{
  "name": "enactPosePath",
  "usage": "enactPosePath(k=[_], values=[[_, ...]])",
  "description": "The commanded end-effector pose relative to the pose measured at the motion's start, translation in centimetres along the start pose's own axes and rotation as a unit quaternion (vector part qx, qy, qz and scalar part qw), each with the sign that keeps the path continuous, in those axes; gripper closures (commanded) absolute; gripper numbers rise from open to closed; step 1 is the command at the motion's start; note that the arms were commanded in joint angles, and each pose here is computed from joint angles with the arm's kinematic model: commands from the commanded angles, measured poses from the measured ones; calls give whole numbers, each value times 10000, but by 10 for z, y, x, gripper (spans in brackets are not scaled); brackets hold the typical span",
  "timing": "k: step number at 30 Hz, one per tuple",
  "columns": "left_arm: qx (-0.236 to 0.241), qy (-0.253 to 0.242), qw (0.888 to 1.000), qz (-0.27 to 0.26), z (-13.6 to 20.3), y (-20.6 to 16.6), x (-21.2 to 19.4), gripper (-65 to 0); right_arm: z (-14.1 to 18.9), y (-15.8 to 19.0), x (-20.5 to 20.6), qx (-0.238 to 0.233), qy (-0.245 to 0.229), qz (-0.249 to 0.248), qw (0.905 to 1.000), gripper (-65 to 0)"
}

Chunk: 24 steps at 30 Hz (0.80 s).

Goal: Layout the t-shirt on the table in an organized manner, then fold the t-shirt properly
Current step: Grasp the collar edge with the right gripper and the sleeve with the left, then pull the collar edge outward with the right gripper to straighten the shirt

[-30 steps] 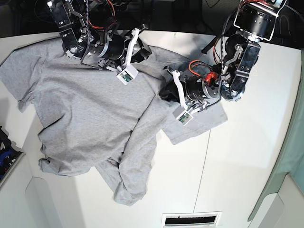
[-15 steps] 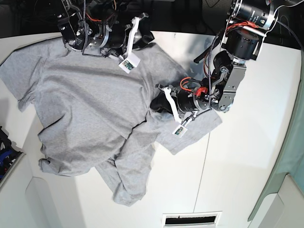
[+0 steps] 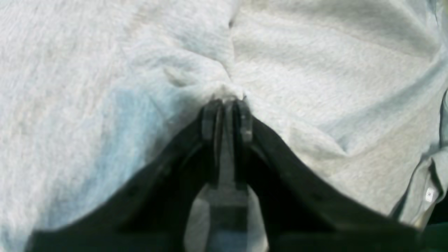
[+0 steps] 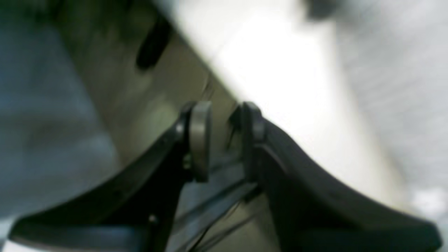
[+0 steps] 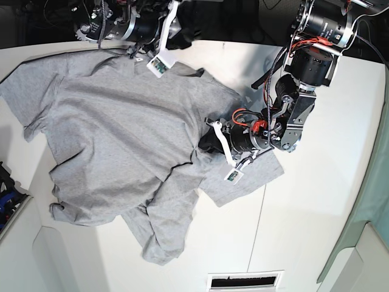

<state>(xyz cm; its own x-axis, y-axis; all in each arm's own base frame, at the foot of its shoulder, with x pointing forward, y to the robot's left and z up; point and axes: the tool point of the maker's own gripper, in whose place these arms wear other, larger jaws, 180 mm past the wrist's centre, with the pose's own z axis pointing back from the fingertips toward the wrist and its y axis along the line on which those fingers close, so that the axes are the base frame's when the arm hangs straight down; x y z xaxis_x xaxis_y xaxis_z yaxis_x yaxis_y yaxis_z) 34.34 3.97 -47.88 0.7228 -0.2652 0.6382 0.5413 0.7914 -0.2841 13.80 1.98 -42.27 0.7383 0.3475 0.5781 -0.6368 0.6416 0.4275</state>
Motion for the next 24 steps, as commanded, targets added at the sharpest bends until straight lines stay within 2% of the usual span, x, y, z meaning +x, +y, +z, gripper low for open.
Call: enactPosePath(k=[1,6,11,19,24], values=[[465,739,9961,-90,6,22,-33,-109,5,-8,15,-115,-241,73,9996,-147],[459,740,9962,-82,6,22,-33,-109,10,-45,38,-659,-277,475,9963,-163],[455,737,9962,-79,6,21,-33,-109,2,-66,40,-799,-145,435,9957,-322],[463,776,9959,-80,6,22,-34,-108,-7,-67,9,-685,390,211,9967,-325],[473,831,9954,-95,6,22,-36,-108,-8,-48,-11,-319,552,-33,9980,-325]])
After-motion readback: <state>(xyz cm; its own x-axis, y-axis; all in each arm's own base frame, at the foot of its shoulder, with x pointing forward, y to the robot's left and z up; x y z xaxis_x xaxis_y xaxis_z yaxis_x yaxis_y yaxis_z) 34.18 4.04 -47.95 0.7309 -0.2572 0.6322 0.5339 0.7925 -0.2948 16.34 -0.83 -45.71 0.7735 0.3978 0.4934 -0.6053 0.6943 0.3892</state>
